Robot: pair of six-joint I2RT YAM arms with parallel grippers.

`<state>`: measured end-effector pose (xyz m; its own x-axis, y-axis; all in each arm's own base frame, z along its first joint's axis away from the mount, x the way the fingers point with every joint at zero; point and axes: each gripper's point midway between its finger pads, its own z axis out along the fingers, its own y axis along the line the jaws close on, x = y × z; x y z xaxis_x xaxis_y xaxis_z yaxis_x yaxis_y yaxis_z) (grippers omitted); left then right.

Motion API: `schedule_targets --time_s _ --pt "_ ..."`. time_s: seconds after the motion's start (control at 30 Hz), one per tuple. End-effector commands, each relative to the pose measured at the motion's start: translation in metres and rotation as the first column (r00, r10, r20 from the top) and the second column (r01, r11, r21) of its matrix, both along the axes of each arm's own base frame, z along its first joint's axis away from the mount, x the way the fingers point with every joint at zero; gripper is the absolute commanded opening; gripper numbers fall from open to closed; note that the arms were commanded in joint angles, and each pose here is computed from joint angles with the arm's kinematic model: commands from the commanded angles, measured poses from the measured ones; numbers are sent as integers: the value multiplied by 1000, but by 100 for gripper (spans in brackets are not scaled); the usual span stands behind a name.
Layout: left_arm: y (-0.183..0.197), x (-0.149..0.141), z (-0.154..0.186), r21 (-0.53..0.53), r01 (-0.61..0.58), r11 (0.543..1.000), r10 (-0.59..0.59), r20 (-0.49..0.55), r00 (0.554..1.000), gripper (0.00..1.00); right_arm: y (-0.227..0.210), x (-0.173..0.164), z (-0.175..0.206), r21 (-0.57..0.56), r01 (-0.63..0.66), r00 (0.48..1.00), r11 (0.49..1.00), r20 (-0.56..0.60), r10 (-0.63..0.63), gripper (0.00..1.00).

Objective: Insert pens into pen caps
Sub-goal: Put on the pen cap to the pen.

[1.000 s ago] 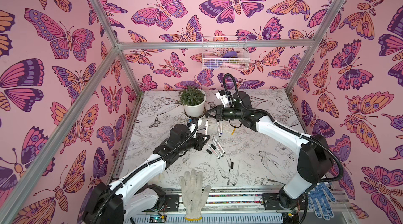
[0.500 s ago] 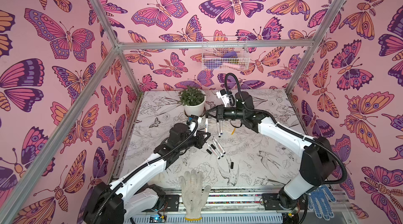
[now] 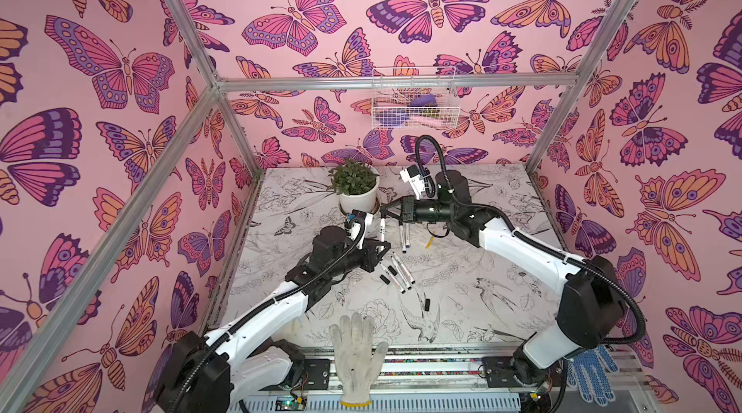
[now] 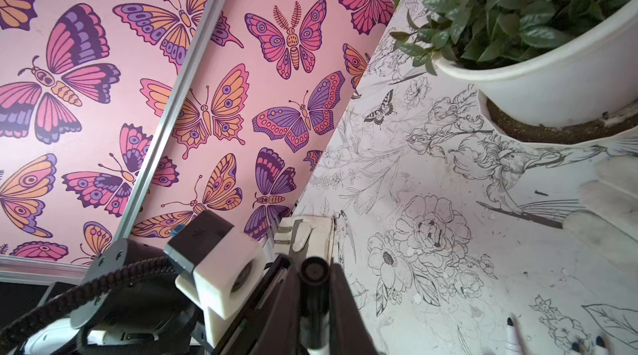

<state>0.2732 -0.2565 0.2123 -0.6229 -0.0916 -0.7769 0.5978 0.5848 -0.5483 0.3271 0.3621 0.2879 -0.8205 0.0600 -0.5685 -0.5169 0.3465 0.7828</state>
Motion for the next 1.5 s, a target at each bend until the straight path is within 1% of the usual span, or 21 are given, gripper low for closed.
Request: schedule_targets --time_s 0.0,0.13,0.3,0.33,0.4,0.47,0.53,0.6,0.73,0.8,0.97,1.2,1.37,1.4,1.47 --pt "-5 18 25 -82 -24 996 27 38 999 0 -6 -18 7 -27 -44 998 999 33 44 0" --pt "-18 26 44 -135 18 991 -12 50 999 0 -6 -25 2 -69 -64 995 996 67 69 0" --pt "-21 34 69 -229 19 973 2 90 996 0 -8 -33 -9 -109 -85 993 990 73 94 0" --pt "-22 35 73 -259 16 966 3 74 997 0 -9 -34 -11 -108 -88 993 990 70 96 0" --pt "-22 38 79 -273 8 962 15 80 997 0 -9 -37 -10 -105 -102 991 989 76 110 0" --pt "-17 44 83 -275 -34 961 60 87 994 0 -8 -40 -9 -104 -127 987 987 84 135 0" --pt "-8 53 83 -272 -105 956 135 92 987 0 -8 -42 -11 -102 -151 984 983 81 159 0" --pt "-3 58 81 -256 -146 955 176 99 979 0 -10 -44 -16 -108 -178 980 978 70 186 0" --pt "-1 63 83 -242 -170 955 203 118 972 0 -15 -49 -32 -148 -229 972 962 14 234 0" --pt "0 64 84 -239 -179 954 212 121 970 0 -15 -56 -36 -151 -256 966 955 -2 259 0" --pt "7 71 83 -221 -236 946 267 122 956 0 -19 -67 -50 -155 -283 959 946 -67 276 0" --pt "6 75 88 -205 -240 949 271 139 952 0 -34 -86 -81 -246 -301 953 921 -123 279 0" --pt "3 76 100 -214 -221 951 259 167 951 0 -39 -103 -102 -300 -333 941 894 -162 297 0" --pt "0 82 86 -192 -226 955 255 143 956 0 -40 -106 -105 -307 -340 939 889 -168 301 0" --pt "-1 84 87 -192 -225 955 254 145 956 0 -41 -112 -108 -318 -355 933 879 -182 311 0"
